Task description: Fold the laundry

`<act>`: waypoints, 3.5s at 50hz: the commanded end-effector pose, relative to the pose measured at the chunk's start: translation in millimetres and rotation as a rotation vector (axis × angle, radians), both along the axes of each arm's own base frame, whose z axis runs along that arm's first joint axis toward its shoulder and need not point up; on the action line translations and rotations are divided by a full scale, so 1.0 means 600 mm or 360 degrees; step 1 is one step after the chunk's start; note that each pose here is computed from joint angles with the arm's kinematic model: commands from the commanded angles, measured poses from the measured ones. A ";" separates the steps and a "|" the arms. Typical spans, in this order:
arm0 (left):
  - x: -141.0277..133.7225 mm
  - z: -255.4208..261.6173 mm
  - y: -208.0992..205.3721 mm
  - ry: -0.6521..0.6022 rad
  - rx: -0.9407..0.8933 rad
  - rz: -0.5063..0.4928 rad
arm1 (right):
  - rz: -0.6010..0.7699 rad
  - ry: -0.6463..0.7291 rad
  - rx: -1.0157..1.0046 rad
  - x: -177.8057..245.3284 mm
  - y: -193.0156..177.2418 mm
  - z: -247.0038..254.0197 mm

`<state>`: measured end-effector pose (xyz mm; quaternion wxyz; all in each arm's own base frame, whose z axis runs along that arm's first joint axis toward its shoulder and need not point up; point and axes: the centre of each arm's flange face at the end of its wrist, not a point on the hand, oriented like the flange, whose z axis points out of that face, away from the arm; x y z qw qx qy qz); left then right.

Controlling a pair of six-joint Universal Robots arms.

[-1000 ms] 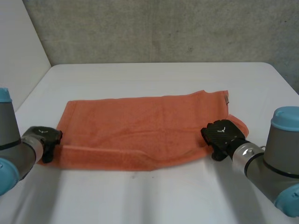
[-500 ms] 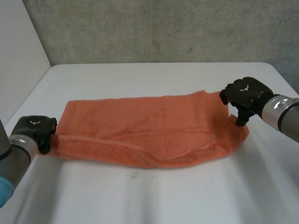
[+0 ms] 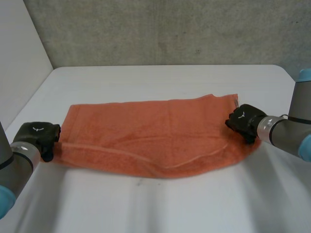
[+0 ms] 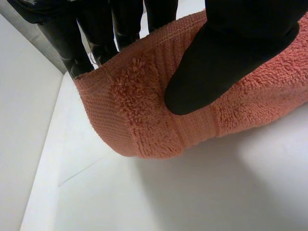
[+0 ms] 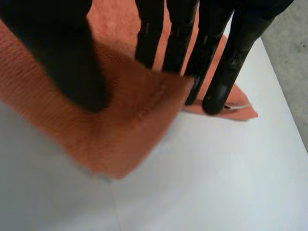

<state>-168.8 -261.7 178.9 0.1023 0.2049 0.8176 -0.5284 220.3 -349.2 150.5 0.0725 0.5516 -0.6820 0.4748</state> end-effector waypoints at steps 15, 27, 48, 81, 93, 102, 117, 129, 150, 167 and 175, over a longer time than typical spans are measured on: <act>0.015 0.028 0.026 -0.0005 -0.0072 0.0059 | -0.0479 -0.0385 0.0116 -0.114 0.065 0.089; 0.044 0.048 0.087 -0.0013 0.0058 0.0116 | -0.0582 -0.0104 0.0298 -0.199 0.134 0.107; -0.017 -0.015 -0.094 0.0005 -0.0130 -0.0011 | -0.0416 -0.0248 -0.0079 -0.110 -0.018 0.043; -0.071 -0.069 -0.227 0.0117 -0.0653 -0.0169 | -0.0528 -0.0488 -0.0608 -0.035 -0.132 0.028; -0.051 0.010 -0.127 0.0137 -0.0695 -0.0159 | -0.0522 -0.0838 -0.0424 -0.049 -0.020 0.102; -0.059 0.043 -0.038 0.0266 -0.0694 -0.0197 | -0.0706 -0.0750 -0.0160 -0.118 0.034 0.067; -0.056 0.031 -0.014 0.0472 -0.0631 -0.0033 | -0.0576 -0.0737 -0.0048 -0.154 0.014 -0.009; -0.053 0.023 -0.006 0.0465 -0.0609 -0.0021 | -0.0569 -0.0702 -0.0046 -0.162 -0.003 -0.043; -0.053 0.019 -0.002 0.0459 -0.0588 -0.0022 | -0.1060 -0.0456 -0.0385 -0.275 -0.078 -0.027; -0.052 0.017 0.000 0.0456 -0.0578 -0.0021 | -0.0792 -0.0625 -0.0514 -0.183 -0.084 0.085; -0.051 0.018 -0.002 0.0456 -0.0584 -0.0014 | -0.0135 -0.0886 -0.0470 0.064 -0.004 0.136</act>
